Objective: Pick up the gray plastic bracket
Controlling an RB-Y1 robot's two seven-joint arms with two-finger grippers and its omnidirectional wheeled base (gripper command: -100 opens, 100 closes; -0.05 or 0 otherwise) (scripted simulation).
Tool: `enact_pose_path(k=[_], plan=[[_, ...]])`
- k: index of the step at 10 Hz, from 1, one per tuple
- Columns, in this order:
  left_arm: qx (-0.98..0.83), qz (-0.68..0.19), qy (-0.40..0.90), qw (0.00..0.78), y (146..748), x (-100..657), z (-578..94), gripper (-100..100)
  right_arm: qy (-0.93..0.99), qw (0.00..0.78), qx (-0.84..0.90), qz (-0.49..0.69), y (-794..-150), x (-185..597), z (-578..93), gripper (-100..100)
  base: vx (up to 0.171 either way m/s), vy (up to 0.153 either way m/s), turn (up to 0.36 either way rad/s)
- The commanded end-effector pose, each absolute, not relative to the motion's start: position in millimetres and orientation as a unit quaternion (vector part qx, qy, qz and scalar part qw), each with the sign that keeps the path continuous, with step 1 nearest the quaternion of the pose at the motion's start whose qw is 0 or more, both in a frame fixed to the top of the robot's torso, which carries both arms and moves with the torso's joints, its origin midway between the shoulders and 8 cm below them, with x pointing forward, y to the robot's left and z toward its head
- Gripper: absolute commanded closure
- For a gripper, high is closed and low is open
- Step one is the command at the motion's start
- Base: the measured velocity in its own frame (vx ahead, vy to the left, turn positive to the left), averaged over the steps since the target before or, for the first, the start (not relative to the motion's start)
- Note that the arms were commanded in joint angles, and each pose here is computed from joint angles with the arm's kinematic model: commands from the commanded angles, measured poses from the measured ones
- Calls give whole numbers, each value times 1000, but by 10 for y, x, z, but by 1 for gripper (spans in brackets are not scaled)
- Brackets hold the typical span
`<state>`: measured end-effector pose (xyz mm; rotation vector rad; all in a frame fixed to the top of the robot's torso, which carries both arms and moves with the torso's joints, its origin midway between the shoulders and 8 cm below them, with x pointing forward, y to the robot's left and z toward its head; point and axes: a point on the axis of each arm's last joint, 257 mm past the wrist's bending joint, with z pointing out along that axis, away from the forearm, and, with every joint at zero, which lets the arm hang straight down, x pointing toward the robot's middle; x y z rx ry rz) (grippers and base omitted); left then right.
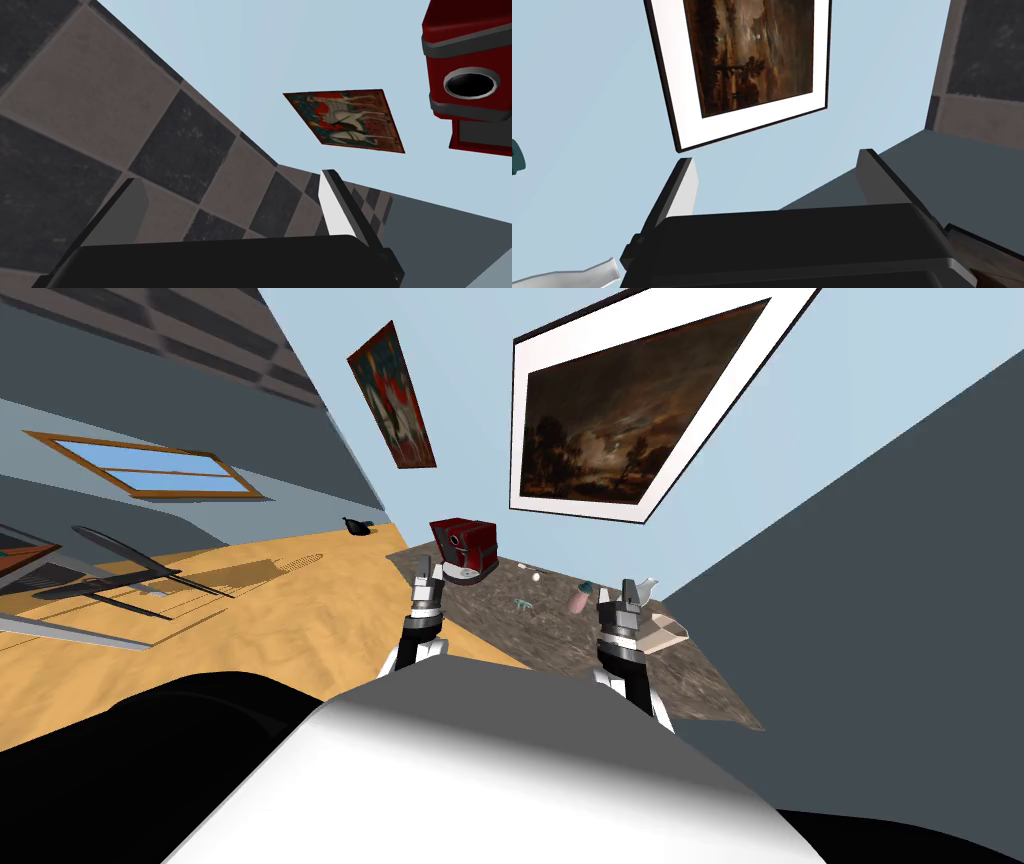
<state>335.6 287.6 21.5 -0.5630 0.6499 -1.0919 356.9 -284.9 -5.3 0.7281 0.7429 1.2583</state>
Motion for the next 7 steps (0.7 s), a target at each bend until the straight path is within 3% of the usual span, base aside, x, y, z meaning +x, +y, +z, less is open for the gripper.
enact_pose_path(k=[1, 7], plan=[[-259, -503, 299, 768, 2876, 3356, 215, 0, 356, 680, 315, 559, -2774, 3576, -163, -100, 10, -1, 142], [-259, -503, 299, 768, 2876, 3356, 216, 0, 462, 643, 284, 541, -2468, 3491, -855, -100, 9, 0, 156]])
